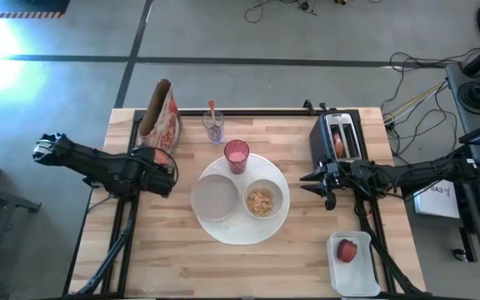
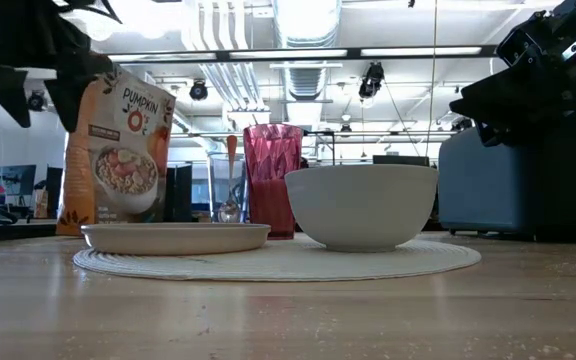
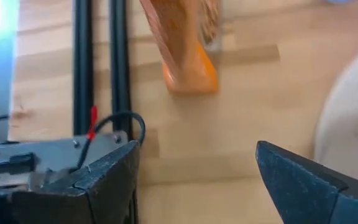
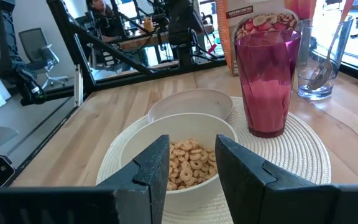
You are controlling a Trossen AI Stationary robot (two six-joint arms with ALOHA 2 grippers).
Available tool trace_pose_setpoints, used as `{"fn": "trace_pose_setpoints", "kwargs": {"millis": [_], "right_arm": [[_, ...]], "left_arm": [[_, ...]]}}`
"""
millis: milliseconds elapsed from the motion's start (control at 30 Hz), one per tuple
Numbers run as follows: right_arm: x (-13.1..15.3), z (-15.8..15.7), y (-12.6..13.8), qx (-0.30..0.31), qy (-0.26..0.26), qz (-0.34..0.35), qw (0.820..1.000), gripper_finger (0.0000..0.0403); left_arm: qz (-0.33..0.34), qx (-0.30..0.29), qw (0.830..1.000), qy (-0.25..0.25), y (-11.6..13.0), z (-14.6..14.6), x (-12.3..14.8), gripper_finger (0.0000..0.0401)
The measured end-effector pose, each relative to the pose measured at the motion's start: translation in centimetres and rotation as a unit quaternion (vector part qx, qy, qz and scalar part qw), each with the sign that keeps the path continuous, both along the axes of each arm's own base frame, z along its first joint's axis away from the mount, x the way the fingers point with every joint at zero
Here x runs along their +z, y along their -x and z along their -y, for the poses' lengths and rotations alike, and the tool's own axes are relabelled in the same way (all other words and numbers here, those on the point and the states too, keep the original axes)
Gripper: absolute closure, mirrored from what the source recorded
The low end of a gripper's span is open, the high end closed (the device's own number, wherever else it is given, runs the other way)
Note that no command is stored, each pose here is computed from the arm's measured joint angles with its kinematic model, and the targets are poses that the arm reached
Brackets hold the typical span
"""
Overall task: Arrange a breakfast setting
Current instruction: Put the toasted bagel on the gray plate
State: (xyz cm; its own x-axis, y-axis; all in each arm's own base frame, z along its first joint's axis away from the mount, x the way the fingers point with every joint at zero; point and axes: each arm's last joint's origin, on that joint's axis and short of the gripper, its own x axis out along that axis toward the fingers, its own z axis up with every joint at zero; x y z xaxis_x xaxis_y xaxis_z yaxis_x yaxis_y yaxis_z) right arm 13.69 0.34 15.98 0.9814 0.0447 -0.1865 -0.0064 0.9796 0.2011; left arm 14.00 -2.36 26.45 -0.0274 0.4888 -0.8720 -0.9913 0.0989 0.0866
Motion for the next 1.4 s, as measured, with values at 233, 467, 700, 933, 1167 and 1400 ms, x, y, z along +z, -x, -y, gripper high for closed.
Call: {"fn": "trace_pose_setpoints", "kwargs": {"millis": [233,467,700,933,1167,1400], "right_arm": [[0.0,0.0,0.0,0.000,0.000,0.000,1.000,0.0282],[0.0,0.0,0.0,0.000,0.000,0.000,1.000,0.0282],[0.0,0.0,0.0,0.000,0.000,0.000,1.000,0.0282],[0.0,0.0,0.0,0.000,0.000,0.000,1.000,0.0282],[0.0,0.0,0.0,0.000,0.000,0.000,1.000,0.0282],[0.0,0.0,0.0,0.000,0.000,0.000,1.000,0.0282]], "left_arm": [[0.027,-0.051,0.998,0.033,0.0,1.8,0.1,0.0091],[0.070,-0.101,0.991,0.054,-1.5,3.5,-0.5,0.0088],[0.090,-0.172,0.980,0.045,-4.0,4.6,-1.4,0.0087],[0.101,-0.260,0.960,0.015,-6.0,5.4,-1.9,0.0087],[0.127,-0.316,0.940,-0.030,-7.9,6.4,-2.4,0.0087],[0.107,-0.335,0.932,-0.081,-8.2,5.8,-2.4,0.0087]]}}
